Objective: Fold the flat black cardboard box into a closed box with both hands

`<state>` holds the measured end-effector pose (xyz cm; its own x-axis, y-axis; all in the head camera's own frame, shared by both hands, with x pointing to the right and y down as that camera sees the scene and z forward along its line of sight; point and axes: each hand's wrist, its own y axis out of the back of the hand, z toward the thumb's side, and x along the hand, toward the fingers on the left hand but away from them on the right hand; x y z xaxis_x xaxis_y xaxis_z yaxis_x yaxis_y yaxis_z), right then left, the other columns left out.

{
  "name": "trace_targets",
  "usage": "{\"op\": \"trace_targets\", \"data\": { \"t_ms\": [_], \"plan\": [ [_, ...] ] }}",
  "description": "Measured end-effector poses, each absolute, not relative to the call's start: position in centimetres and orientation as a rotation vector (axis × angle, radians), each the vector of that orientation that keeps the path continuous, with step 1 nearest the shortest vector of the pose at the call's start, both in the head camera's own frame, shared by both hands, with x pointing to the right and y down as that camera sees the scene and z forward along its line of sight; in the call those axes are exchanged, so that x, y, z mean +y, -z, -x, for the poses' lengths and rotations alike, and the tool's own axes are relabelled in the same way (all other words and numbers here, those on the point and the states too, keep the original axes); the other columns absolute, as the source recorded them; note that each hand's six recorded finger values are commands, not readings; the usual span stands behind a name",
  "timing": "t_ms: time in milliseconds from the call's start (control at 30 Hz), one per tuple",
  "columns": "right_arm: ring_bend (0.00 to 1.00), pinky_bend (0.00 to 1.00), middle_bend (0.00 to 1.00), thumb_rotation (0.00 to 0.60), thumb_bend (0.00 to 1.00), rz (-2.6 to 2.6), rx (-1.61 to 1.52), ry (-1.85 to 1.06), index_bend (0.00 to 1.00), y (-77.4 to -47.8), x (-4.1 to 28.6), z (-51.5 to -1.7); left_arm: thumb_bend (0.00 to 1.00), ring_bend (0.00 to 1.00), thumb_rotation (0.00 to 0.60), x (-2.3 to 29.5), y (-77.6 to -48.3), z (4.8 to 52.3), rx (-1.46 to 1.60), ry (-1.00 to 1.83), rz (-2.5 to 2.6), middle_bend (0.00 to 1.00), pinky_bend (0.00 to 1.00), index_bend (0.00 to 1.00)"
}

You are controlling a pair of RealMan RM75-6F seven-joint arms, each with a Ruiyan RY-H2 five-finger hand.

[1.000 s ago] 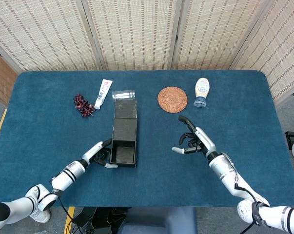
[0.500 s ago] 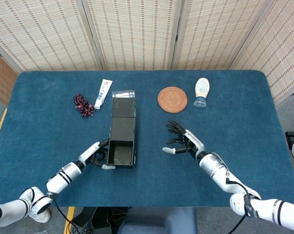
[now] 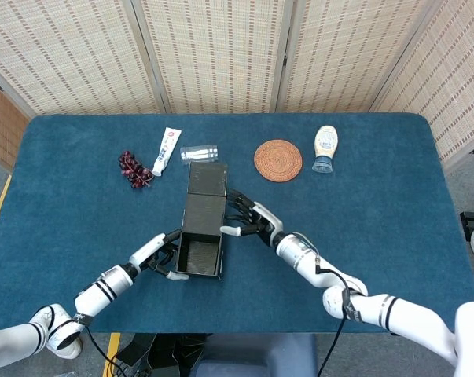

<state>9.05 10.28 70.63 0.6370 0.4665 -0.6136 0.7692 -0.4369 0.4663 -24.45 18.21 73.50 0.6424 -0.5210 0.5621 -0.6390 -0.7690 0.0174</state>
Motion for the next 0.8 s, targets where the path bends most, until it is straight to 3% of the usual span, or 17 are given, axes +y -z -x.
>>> {"op": "trace_targets", "data": {
  "t_ms": [267,800],
  "plan": [
    [0.0,0.12,0.0,0.6,0.0,-2.267,0.916,0.444,0.0,-68.6,9.8,-7.1,0.16,0.66,0.6,17.9,-73.9,25.0,-0.967,-0.815,-2.598,0.32,0.86,0.29],
    [0.0,0.09,0.0,0.6,0.0,-2.7,0.686,0.519,0.0,-64.3,11.7,-9.3,0.16,0.66,0.6,17.5,-73.7,25.0,-0.949,-0.818,-2.576,0.32,0.86,0.27]
  ]
}}
